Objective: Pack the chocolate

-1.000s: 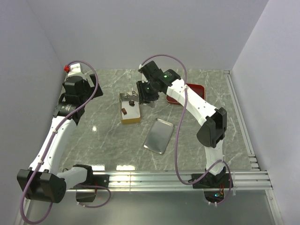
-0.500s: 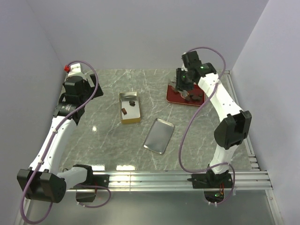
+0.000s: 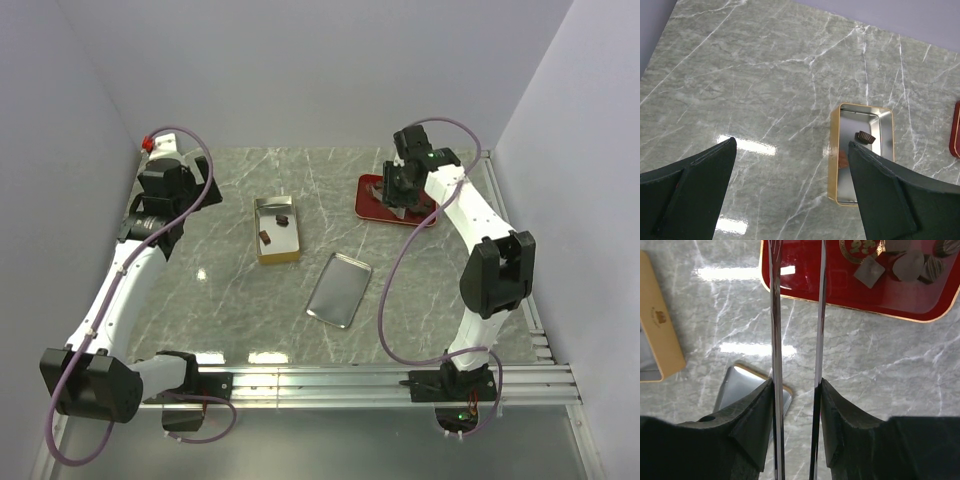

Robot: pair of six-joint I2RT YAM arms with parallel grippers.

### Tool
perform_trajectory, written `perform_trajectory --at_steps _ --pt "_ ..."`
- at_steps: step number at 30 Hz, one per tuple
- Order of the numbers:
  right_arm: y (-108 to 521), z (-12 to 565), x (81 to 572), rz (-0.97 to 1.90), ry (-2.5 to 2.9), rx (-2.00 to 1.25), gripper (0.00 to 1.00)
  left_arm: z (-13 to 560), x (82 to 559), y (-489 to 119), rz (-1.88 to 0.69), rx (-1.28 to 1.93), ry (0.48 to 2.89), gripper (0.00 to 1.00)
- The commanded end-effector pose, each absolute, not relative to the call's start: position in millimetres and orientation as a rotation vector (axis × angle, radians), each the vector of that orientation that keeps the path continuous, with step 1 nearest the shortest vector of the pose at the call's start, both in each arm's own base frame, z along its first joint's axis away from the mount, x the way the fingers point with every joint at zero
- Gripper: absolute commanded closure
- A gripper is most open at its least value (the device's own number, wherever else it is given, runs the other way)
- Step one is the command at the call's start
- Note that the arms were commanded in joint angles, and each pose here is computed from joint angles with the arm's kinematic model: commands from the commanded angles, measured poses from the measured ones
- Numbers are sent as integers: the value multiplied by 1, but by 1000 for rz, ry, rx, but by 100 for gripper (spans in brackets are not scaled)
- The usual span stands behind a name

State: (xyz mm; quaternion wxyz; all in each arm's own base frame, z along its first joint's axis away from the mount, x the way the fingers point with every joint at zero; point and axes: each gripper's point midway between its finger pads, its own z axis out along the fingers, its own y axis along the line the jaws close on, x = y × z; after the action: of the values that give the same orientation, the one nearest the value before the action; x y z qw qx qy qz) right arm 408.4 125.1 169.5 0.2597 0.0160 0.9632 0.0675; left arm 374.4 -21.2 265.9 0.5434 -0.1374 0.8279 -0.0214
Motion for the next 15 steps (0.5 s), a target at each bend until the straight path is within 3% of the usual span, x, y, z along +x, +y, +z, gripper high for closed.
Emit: perform_trajectory --at_steps 1,15 --pt "116 180 418 176 2526 52 53 293 378 -20 -54 -335 1902 0" --pt "108 154 428 206 2547 54 50 296 379 -19 -48 -335 1913 1"
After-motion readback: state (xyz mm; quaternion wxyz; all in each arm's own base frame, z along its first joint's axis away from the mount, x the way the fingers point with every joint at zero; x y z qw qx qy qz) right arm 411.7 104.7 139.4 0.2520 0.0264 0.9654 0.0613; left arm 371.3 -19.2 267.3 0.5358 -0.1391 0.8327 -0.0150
